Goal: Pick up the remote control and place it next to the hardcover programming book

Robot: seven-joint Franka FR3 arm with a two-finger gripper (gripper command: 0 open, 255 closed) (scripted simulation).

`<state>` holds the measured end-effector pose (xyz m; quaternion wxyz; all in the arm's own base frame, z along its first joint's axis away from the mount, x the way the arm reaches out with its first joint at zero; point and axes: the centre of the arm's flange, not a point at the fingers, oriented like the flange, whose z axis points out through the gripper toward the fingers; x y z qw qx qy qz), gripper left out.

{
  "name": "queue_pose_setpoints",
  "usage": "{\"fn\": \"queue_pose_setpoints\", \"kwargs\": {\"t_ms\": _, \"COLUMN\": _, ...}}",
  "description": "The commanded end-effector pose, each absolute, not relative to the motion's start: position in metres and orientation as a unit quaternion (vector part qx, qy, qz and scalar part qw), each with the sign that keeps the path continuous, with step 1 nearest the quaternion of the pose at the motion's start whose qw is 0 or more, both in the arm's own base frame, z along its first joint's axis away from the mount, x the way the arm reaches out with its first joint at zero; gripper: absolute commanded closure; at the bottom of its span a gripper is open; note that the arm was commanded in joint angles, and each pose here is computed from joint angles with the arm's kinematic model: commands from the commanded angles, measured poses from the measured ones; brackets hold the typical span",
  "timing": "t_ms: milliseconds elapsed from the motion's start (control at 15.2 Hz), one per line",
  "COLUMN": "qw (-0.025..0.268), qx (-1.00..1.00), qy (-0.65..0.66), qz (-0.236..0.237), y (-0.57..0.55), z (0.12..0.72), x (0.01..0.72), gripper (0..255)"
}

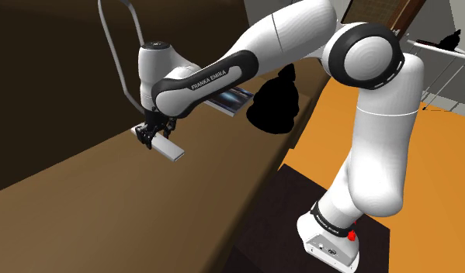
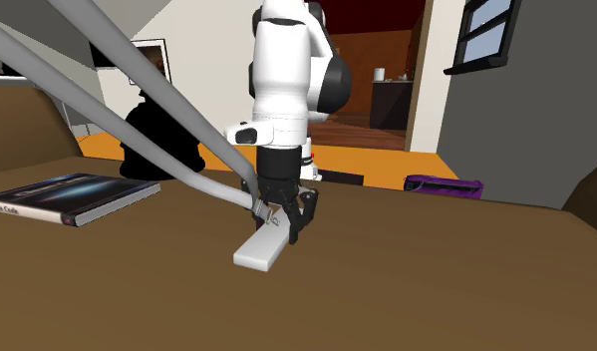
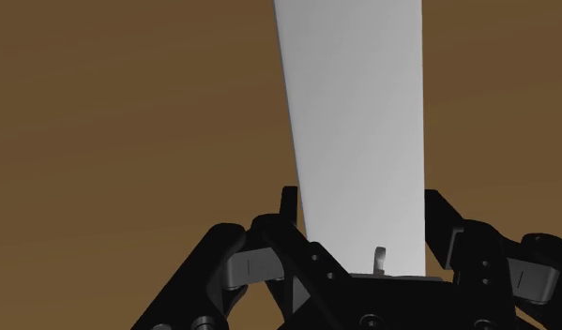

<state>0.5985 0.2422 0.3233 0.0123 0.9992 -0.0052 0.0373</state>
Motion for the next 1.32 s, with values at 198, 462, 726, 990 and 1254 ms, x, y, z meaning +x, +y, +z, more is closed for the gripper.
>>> {"fn": "queue_pose_setpoints", "kwargs": {"t_ms": 198, "qw": 0.012, "qx": 0.999, "qy": -0.005, "qz": 0.037, "y": 0.242, "z": 0.323, "x": 0.598, "gripper": 255}}
{"fn": "queue_pose_setpoints", "kwargs": {"t_ms": 462, "qw": 0.012, "qx": 0.999, "qy": -0.005, "qz": 0.037, "y": 0.242, "z": 0.323, "x": 0.599, "gripper": 255}}
{"fn": "queue_pose_setpoints", "kwargs": {"t_ms": 726, "qw": 0.012, "qx": 0.999, "qy": -0.005, "qz": 0.037, "y": 0.242, "z": 0.339, "x": 0.598, "gripper": 255}}
{"fn": "queue_pose_setpoints", "kwargs": {"t_ms": 990, "qw": 0.012, "qx": 0.999, "qy": -0.005, "qz": 0.037, "y": 0.242, "z": 0.360, "x": 0.598, "gripper": 255}}
{"fn": "queue_pose_setpoints", "kwargs": {"t_ms": 1254, "qw": 0.012, "qx": 0.999, "qy": -0.005, "qz": 0.037, "y": 0.242, "z": 0.381, "x": 0.598, "gripper": 255}}
